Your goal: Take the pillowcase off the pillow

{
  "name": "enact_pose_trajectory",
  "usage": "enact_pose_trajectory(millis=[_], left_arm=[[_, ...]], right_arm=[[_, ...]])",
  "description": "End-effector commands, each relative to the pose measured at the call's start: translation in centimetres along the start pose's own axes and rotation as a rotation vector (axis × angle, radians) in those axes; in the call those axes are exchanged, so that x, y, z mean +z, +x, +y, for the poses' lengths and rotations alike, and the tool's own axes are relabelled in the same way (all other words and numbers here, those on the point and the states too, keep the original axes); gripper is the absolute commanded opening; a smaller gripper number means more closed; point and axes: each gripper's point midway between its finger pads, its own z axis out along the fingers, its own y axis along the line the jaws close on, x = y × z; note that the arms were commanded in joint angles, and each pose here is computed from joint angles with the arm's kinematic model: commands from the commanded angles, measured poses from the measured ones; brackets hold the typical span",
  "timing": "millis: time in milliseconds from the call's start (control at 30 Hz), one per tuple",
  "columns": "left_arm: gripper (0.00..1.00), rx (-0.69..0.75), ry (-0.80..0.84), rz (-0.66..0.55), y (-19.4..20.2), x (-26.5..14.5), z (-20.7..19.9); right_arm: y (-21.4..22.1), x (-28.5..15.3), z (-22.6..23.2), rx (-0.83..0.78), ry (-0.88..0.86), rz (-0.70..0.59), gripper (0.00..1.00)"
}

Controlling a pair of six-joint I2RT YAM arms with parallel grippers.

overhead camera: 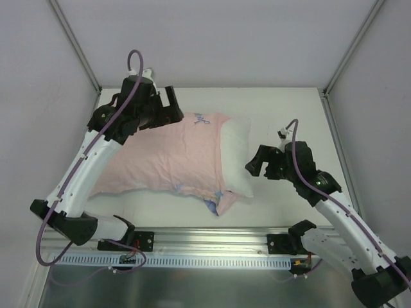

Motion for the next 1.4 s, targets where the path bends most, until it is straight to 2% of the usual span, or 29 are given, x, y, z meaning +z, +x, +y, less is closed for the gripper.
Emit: enact_pose_trajectory(millis=[0, 33, 100, 167, 233, 267, 300, 367, 400, 433, 467, 500, 600, 633, 667, 767, 867, 1067, 1167, 1267, 1300, 1367], left_arm=[[0.98, -0.05, -0.324, -0.01, 2.7, 0.0, 9.1], [0.99, -0.058, -0.387, 0.036, 5.3, 0.5, 11.2], [0.99, -0.099, -0.437, 0.043, 7.2, 0.2, 12.8], [0.99, -0.099, -0.516, 0.112, 10.4, 1.2, 15.1], [0.98, -0.113, -0.537, 0.179, 12.6, 2.1, 15.9], [0.94, -0.112, -0.541, 0.207, 13.3, 3.0, 16.0], [0.77, -0.115, -0.533, 0.233, 13.9, 3.4, 16.0], [0.56, -0.114, -0.526, 0.256, 14.3, 4.3, 15.8], [0.26, -0.117, -0.522, 0.257, 14.2, 4.5, 15.7], [0.13, -0.119, -0.521, 0.253, 14.1, 4.6, 15.7], [0.04, -0.118, -0.515, 0.242, 13.8, 4.4, 15.5], [0.0, -0.119, -0.511, 0.228, 13.4, 4.3, 15.4], [0.0, -0.114, -0.49, 0.169, 11.8, 3.4, 14.9], [0.0, -0.115, -0.486, 0.151, 11.4, 3.0, 14.8], [0.0, -0.115, -0.473, 0.126, 10.7, 2.4, 14.6], [0.0, -0.124, -0.449, 0.069, 9.1, 1.1, 14.3], [0.0, -0.144, -0.428, 0.021, 7.8, 0.0, 14.1], [0.0, -0.156, -0.427, -0.018, 6.8, -0.6, 14.1], [0.0, -0.156, -0.42, 0.011, 7.2, -0.1, 14.3], [0.67, -0.156, -0.423, 0.045, 7.9, 0.4, 14.8], [0.82, -0.167, -0.432, 0.042, 8.0, 0.3, 15.2], [0.86, -0.197, -0.448, 0.058, 8.9, 0.3, 16.0]], right_arm=[[-0.5, 1.7, 5.1, -0.011, -0.259, 0.08, 0.96], [-0.2, 2.3, 5.6, -0.007, -0.288, 0.104, 0.96], [0.7, 4.0, 6.9, 0.028, -0.369, 0.156, 0.96], [1.0, 5.1, 8.1, 0.036, -0.429, 0.169, 0.96], [2.0, 6.9, 7.9, 0.011, -0.38, 0.214, 0.97], [2.6, 7.5, 7.6, -0.009, -0.332, 0.229, 1.0], [2.6, 8.3, 7.6, -0.021, -0.314, 0.247, 0.95], [2.5, 8.6, 7.8, -0.02, -0.305, 0.254, 0.69], [1.9, 8.6, 7.9, -0.012, -0.289, 0.236, 0.51], [0.8, 8.4, 7.0, -0.01, -0.235, 0.184, 0.1], [0.1, 8.1, 6.5, 0.0, -0.201, 0.149, 0.01], [-0.8, 7.7, 6.0, 0.009, -0.174, 0.112, 0.01], [-4.6, 4.8, 3.8, 0.056, -0.084, -0.077, 0.01], [-5.9, 4.0, 1.7, 0.081, 0.007, -0.143, 0.01], [-7.4, 1.8, 1.2, 0.096, 0.016, -0.222, 0.01], [-9.8, -2.6, -2.0, 0.141, 0.136, -0.377, 0.01], [-10.6, -6.0, -4.6, 0.176, 0.229, -0.462, 0.01], [-8.9, -7.0, -8.2, 0.203, 0.365, -0.42, 0.01], [-8.3, -6.8, -9.0, 0.218, 0.381, -0.408, 0.01], [-8.1, -6.4, -9.4, 0.219, 0.383, -0.385, 0.01], [-8.1, -6.2, -9.5, 0.215, 0.386, -0.37, 0.01], [-8.1, -6.0, -9.7, 0.214, 0.391, -0.363, 0.01]])
